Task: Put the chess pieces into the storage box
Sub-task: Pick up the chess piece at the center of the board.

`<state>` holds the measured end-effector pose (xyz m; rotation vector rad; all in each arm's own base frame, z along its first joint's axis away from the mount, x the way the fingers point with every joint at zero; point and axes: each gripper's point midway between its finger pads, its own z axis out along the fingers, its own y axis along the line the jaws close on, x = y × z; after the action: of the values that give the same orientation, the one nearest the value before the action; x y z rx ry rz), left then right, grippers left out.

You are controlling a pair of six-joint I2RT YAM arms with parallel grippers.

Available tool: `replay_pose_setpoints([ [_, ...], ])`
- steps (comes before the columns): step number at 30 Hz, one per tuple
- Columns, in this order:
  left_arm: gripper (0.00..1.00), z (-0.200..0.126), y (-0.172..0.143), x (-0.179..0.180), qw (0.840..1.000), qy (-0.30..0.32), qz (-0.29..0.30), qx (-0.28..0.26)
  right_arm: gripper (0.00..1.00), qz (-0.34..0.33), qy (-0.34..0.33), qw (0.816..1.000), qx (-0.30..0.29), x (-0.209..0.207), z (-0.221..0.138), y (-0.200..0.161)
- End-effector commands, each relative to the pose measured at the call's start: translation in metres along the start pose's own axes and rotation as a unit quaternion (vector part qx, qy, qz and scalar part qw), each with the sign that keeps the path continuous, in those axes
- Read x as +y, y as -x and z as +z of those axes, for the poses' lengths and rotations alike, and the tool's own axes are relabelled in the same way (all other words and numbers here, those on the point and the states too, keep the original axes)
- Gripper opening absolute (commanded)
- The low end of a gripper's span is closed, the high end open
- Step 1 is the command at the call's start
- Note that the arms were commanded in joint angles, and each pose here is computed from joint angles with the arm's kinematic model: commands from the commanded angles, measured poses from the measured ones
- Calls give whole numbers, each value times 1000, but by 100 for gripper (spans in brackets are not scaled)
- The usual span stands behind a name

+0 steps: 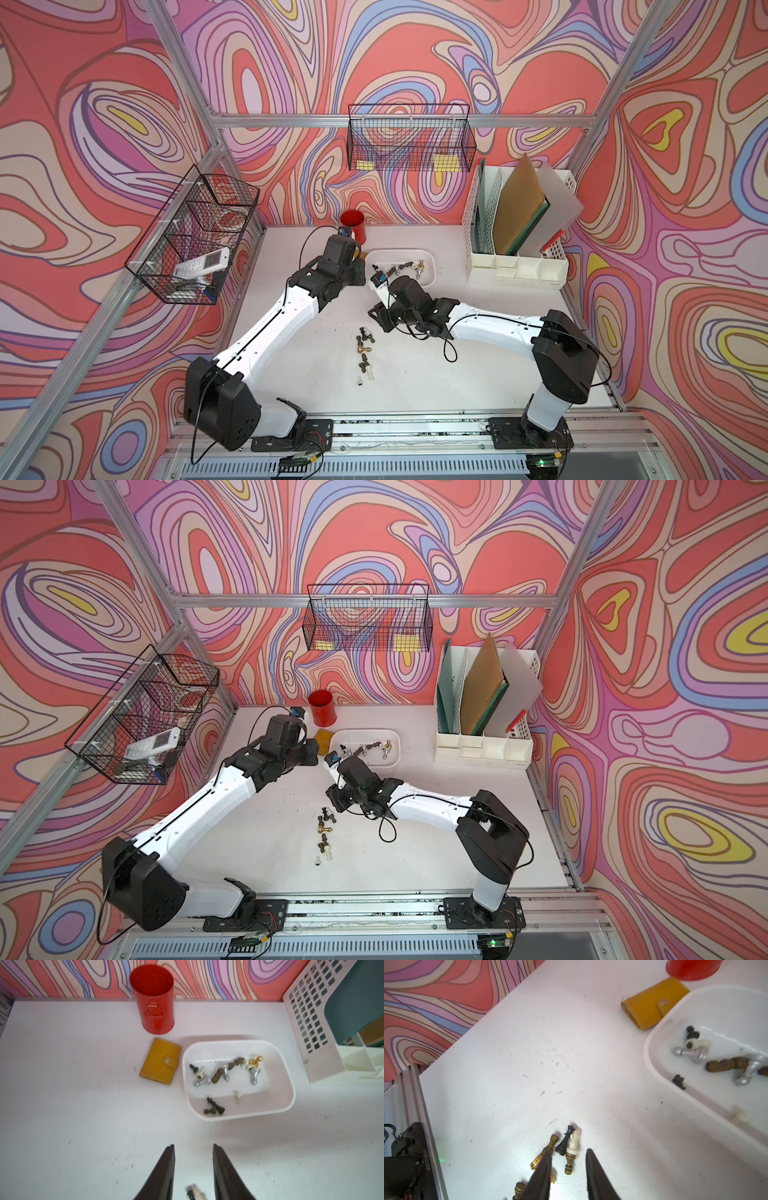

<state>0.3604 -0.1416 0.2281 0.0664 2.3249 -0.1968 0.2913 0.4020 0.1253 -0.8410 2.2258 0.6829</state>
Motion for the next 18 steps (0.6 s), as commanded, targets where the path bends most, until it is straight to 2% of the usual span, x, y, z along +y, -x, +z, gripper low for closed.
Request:
replay_pose_setpoints([
  [1, 36, -24, -37, 15, 998, 16, 28, 51, 30, 29, -13, 998, 50, -4, 18, -23],
  [7, 37, -45, -56, 35, 996, 41, 54, 54, 30, 41, -5, 995, 88, 3, 41, -40],
  [12, 37, -53, -64, 37, 996, 37, 55, 62, 31, 8, 23, 994, 107, 36, 37, -54],
  [15, 37, -54, -72, 43, 994, 48, 65, 72, 30, -7, 12, 991, 130, 50, 29, -76],
  [18, 37, -54, -77, 51, 992, 66, 72, 77, 32, 10, -5, 986, 165, 57, 21, -99],
])
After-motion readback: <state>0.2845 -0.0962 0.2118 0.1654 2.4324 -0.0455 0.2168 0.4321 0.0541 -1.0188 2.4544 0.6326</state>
